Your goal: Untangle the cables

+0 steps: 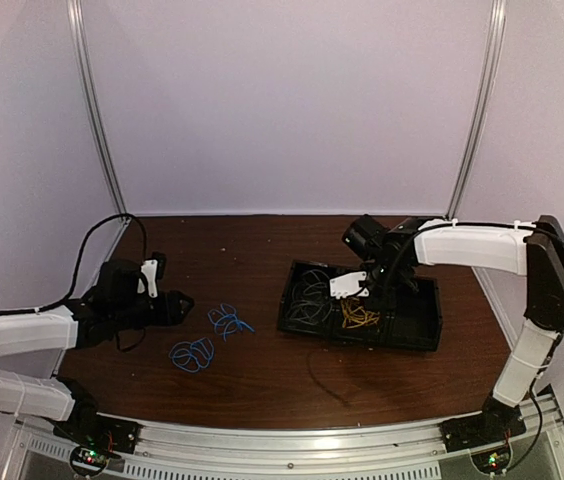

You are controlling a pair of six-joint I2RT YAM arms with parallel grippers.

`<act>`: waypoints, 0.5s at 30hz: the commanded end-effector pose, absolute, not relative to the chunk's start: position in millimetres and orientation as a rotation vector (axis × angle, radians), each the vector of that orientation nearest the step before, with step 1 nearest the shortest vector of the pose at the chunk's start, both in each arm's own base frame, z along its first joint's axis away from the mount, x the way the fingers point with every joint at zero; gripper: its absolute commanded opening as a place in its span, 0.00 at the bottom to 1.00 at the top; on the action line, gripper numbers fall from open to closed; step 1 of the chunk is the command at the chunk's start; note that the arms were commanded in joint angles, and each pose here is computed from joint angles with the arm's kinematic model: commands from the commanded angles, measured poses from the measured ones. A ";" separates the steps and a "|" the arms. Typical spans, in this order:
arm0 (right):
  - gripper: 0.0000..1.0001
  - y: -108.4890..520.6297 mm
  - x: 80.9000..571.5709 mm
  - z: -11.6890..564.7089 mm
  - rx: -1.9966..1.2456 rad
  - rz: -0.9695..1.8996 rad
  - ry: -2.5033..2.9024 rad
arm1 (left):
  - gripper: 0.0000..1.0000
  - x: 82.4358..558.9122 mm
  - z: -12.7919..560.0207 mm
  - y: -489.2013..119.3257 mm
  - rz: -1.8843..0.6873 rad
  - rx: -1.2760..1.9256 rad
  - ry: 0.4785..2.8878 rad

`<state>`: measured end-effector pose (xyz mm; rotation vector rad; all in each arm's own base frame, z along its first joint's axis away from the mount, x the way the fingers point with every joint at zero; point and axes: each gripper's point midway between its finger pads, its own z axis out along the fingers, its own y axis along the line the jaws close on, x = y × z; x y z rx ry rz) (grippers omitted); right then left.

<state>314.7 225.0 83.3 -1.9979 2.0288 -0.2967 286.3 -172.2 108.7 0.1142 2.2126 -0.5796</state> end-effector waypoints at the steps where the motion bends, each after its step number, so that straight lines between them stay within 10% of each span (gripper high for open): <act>1: 0.31 229.0 317.1 119.6 -1.918 -0.279 2.021 | 0.60 295.0 114.1 -177.7 -0.599 0.122 2.187; 15: 0.54 323.4 323.3 227.7 -1.611 0.211 1.825 | 0.61 311.9 129.0 -186.8 -0.560 0.170 2.201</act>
